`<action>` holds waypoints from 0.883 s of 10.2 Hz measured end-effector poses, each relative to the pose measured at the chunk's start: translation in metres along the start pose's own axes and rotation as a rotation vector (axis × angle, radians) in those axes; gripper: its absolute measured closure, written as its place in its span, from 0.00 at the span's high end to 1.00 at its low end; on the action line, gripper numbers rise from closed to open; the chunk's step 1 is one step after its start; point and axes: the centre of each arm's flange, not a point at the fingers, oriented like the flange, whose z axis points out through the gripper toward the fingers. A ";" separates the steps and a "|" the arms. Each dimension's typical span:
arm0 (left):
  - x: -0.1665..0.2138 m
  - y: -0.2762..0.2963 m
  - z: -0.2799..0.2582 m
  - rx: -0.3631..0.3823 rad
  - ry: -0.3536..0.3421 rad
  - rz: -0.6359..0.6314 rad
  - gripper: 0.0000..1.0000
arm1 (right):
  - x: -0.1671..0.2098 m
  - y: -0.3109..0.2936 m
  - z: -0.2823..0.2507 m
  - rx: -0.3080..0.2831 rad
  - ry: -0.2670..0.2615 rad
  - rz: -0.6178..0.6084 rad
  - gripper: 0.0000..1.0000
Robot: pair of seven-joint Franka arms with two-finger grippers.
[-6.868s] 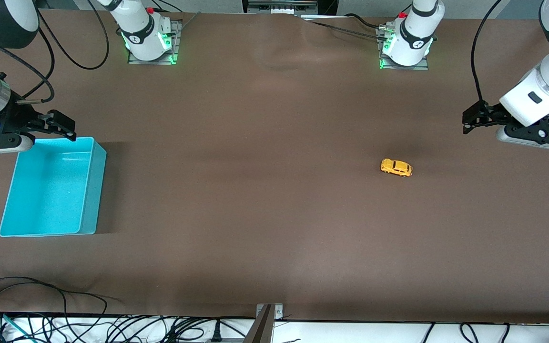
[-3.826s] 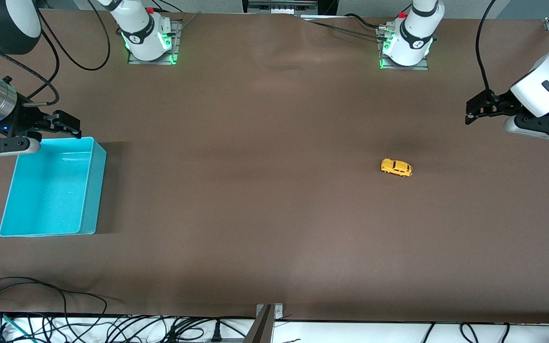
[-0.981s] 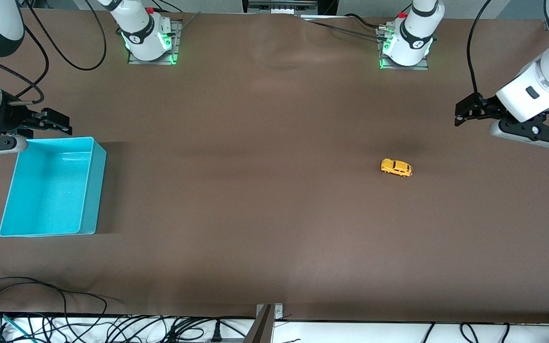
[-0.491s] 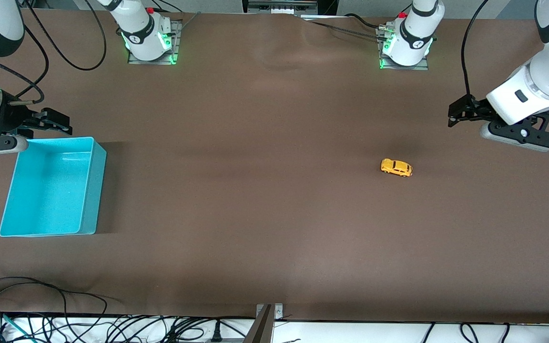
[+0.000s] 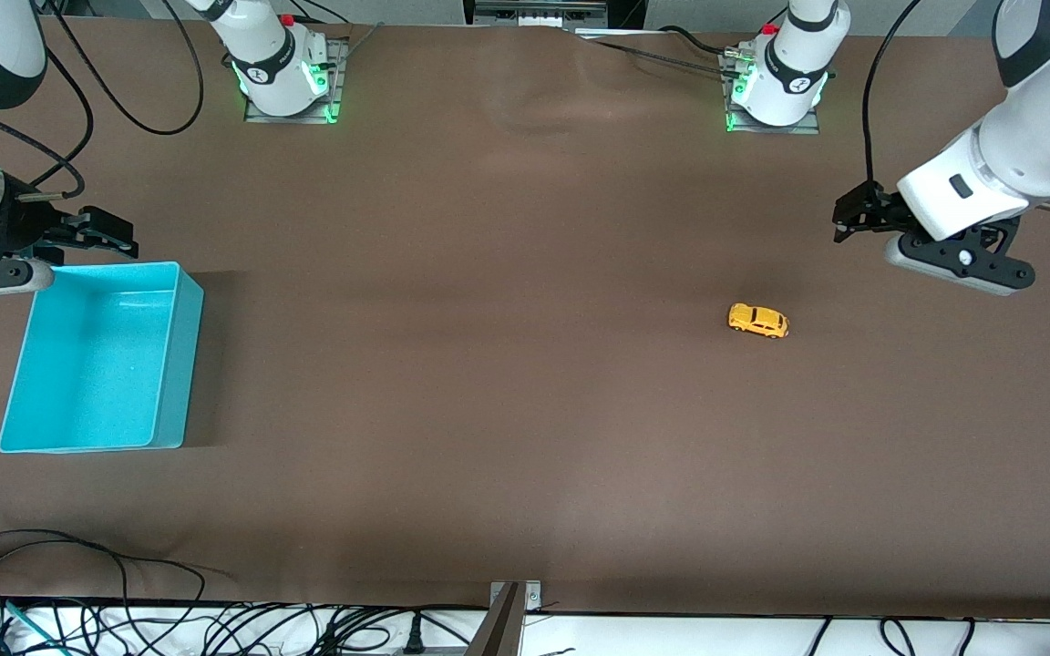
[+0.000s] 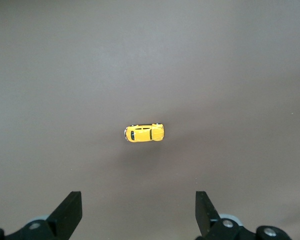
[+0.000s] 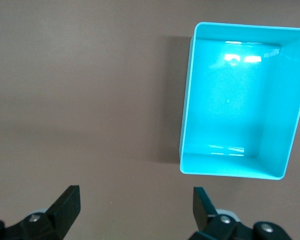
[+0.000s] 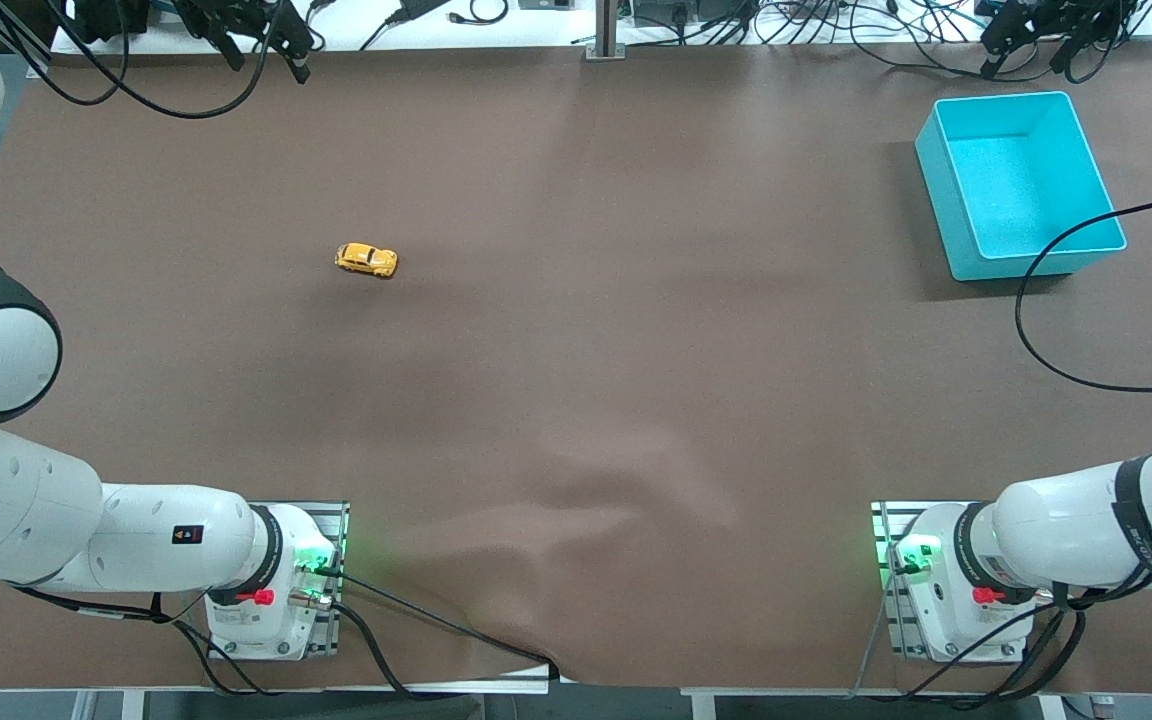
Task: Wind up and store yellow beetle car
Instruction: 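Move the left gripper over the yellow beetle car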
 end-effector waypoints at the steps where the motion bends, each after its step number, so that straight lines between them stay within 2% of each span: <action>1: 0.006 -0.002 0.012 -0.007 -0.021 0.022 1.00 | 0.000 0.000 0.000 0.000 0.000 -0.002 1.00; 3: 0.019 -0.008 0.037 0.003 -0.057 0.049 1.00 | 0.000 0.000 0.000 0.000 0.000 -0.003 1.00; 5: 0.030 -0.013 0.060 0.014 -0.044 0.141 1.00 | 0.003 0.000 0.005 0.001 -0.006 -0.004 1.00; 9: 0.034 -0.027 0.138 0.005 -0.036 0.554 1.00 | 0.004 0.000 0.007 0.002 -0.008 -0.005 1.00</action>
